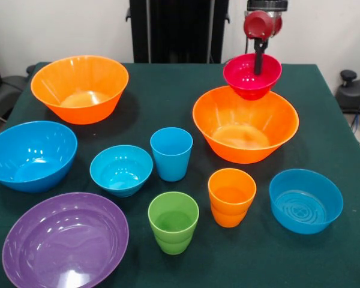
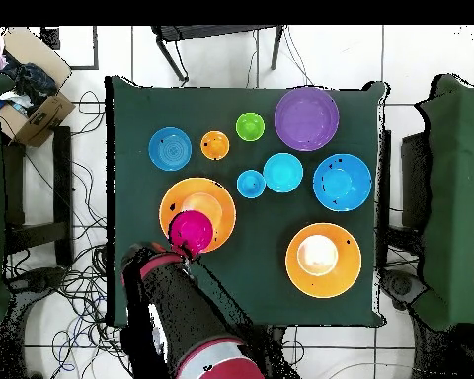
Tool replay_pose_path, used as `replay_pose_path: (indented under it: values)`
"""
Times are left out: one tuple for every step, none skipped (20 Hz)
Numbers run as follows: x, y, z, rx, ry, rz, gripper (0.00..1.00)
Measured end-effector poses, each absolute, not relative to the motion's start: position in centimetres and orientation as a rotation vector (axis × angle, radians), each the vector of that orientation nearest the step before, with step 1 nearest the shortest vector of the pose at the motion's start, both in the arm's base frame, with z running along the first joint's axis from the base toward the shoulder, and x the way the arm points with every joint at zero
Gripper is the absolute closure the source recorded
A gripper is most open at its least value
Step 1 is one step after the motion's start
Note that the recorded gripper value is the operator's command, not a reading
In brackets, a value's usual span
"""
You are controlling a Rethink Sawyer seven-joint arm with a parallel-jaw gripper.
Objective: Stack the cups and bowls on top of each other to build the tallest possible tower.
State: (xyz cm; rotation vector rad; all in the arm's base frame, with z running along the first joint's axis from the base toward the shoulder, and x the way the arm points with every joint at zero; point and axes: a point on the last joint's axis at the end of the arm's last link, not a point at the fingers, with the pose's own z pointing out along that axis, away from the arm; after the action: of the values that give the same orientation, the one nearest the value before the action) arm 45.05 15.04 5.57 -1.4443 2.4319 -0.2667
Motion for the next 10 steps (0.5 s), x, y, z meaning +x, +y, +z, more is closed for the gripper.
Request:
replay_pose_path:
  values:
    - [45.6, 15.0, 5.3, -1.430, 2.437, -0.269, 1.00]
    - [46.0, 15.1, 5.1, -1.420, 2.439, -0.271, 1.00]
    - [46.4, 15.2, 4.9, -1.411, 2.442, -0.272, 1.00]
    - [46.6, 15.3, 4.7, -1.408, 2.443, -0.273, 1.00]
    - [46.7, 15.4, 4.6, -1.407, 2.442, -0.275, 1.00]
    - [46.9, 15.5, 4.4, -1.410, 2.440, -0.277, 1.00]
    - [47.1, 15.8, 4.0, -1.424, 2.429, -0.284, 1.00]
    - [47.2, 15.9, 3.7, -1.438, 2.418, -0.291, 1.00]
    - [47.3, 16.1, 3.5, -1.453, 2.406, -0.298, 1.00]
    - [47.3, 16.3, 3.0, -1.481, 2.386, -0.310, 1.00]
